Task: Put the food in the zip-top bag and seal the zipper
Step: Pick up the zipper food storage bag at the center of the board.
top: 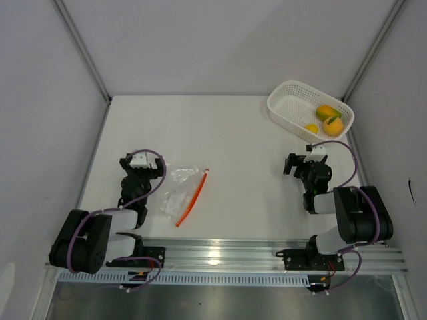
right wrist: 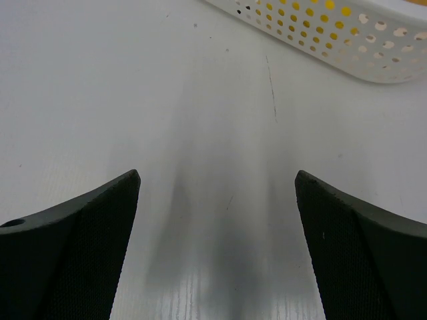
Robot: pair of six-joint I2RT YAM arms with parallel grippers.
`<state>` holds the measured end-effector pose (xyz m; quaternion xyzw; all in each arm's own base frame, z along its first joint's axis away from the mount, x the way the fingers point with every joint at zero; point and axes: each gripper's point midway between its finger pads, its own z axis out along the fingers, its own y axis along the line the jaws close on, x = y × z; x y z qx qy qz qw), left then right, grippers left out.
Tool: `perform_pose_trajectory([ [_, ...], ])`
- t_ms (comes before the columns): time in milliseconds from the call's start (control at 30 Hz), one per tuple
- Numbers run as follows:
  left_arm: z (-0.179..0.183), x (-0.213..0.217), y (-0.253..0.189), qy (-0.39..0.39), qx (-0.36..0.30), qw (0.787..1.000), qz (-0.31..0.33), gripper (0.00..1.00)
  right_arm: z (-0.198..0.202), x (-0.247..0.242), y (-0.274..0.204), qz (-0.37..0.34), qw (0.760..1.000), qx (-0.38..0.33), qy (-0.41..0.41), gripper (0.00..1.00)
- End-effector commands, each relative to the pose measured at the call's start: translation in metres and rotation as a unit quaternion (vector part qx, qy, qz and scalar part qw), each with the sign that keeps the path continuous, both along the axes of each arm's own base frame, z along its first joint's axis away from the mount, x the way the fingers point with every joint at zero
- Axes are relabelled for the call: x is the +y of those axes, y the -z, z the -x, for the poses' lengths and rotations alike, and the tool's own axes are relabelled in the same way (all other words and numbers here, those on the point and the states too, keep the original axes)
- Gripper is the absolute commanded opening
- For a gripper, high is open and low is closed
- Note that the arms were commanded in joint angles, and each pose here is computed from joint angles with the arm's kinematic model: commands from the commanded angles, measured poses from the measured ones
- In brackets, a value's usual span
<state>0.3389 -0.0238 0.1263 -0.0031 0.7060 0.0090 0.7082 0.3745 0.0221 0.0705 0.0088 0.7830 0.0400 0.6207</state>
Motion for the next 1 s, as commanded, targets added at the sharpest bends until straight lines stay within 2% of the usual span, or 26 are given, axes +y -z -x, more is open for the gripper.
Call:
perform_pose_trajectory([
  [0,-0.007,0.004,-0.025,-0.01,-0.04,0.999,-0.004,0.99,-0.007,0.001,-0.015,0.006,1.0,-0.026,-0.011,0.99],
  [233,-0.008,0.005,-0.025,-0.006,-0.037,0.999,-0.004,0.99,-0.008,-0.001,-0.017,0.006,1.0,-0.029,-0.007,1.0],
  [333,0.006,-0.011,-0.04,0.046,-0.064,0.997,-0.024,1.0,-0.005,-0.002,-0.019,0.002,1.0,-0.031,-0.002,0.99],
  [467,0.013,-0.001,-0.065,0.012,-0.062,0.998,0.0,0.99,-0.001,-0.011,-0.033,0.005,0.998,-0.027,0.054,0.99],
  [500,0.01,0.003,-0.086,-0.002,-0.079,0.997,0.013,0.99,-0.001,-0.011,-0.046,0.005,0.997,-0.038,0.06,0.99],
  [533,0.014,0.006,-0.084,-0.015,-0.063,0.997,0.049,0.99,0.001,-0.01,-0.047,0.012,0.998,-0.03,0.062,0.99],
  [600,0.014,0.002,-0.101,-0.008,-0.073,0.995,0.07,0.99,0.003,-0.011,-0.059,0.004,0.997,-0.034,0.076,0.99],
  [667,0.02,-0.002,-0.104,-0.003,-0.067,0.991,0.119,0.99,0.004,-0.019,-0.074,-0.048,0.991,-0.026,0.121,0.99],
  [700,0.022,-0.002,-0.107,-0.006,-0.066,0.988,0.14,1.0,0.011,-0.02,-0.063,-0.058,0.99,0.014,0.127,1.0],
  [733,0.024,-0.005,-0.107,-0.005,-0.061,0.981,0.184,0.99,0.007,-0.019,-0.085,-0.08,0.989,0.007,0.125,1.0],
  [800,0.031,-0.004,-0.106,-0.015,-0.043,0.974,0.222,0.99,0.015,-0.018,-0.076,-0.145,0.98,0.061,0.125,0.99],
  [833,0.033,-0.004,-0.105,-0.021,-0.037,0.964,0.264,1.0,0.015,-0.016,-0.079,-0.173,0.975,0.068,0.123,0.99],
  [867,0.036,-0.001,-0.102,-0.037,-0.031,0.957,0.286,1.0,0.014,0.001,-0.087,-0.221,0.969,0.079,0.073,1.0],
  [900,0.042,-0.001,-0.094,-0.054,-0.006,0.94,0.337,0.99,0.014,0.003,-0.092,-0.243,0.966,0.081,0.041,0.99],
  [967,0.049,-0.005,-0.091,-0.053,0.015,0.932,0.359,1.0,0.014,0.022,-0.098,-0.295,0.949,0.11,-0.014,0.99],
])
